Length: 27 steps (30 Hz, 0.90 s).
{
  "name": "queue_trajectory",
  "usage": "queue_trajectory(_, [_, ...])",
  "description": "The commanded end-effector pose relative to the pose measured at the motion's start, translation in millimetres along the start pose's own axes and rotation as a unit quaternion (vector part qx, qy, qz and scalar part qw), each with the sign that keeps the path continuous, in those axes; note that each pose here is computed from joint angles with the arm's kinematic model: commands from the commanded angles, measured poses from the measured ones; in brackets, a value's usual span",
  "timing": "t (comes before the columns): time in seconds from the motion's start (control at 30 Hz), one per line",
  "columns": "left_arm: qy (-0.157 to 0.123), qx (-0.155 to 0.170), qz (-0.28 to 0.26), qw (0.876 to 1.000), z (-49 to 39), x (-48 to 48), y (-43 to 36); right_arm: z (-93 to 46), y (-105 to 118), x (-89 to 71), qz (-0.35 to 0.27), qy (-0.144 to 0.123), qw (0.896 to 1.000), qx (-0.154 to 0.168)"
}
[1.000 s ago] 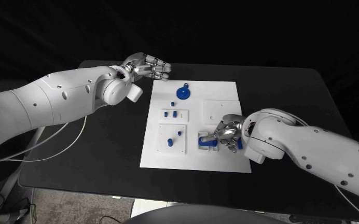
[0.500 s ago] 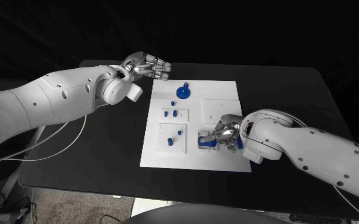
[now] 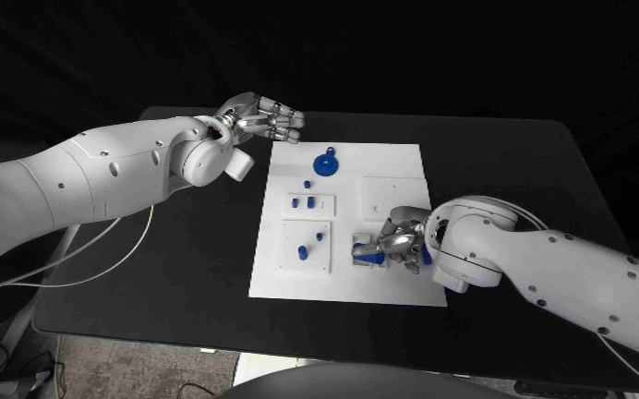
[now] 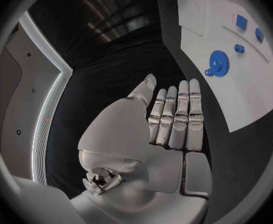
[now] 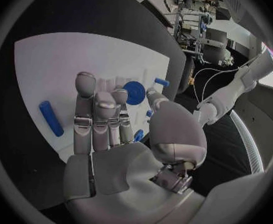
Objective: Assemble the parts on the task board
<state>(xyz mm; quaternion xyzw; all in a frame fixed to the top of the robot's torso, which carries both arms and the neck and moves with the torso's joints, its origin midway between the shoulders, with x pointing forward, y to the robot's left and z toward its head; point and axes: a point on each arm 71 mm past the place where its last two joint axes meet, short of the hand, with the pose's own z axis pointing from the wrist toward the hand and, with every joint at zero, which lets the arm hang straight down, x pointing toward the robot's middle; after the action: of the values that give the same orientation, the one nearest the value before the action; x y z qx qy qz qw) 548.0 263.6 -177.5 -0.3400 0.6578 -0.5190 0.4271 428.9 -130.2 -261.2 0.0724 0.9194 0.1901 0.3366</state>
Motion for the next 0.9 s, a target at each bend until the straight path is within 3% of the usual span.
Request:
queue_trajectory(0.03, [0.009,0.003,-0.004,1.000,0.2,2.1,-0.9,1.9,-7.0,6.4,-0.025,0.014,0.999,0.018])
queue_trajectory(0.9, [0.009,0.000,-0.004,1.000,-0.5,1.3,-0.2,-7.0,-12.7,3.8,-0.029,-0.005,1.000,0.011])
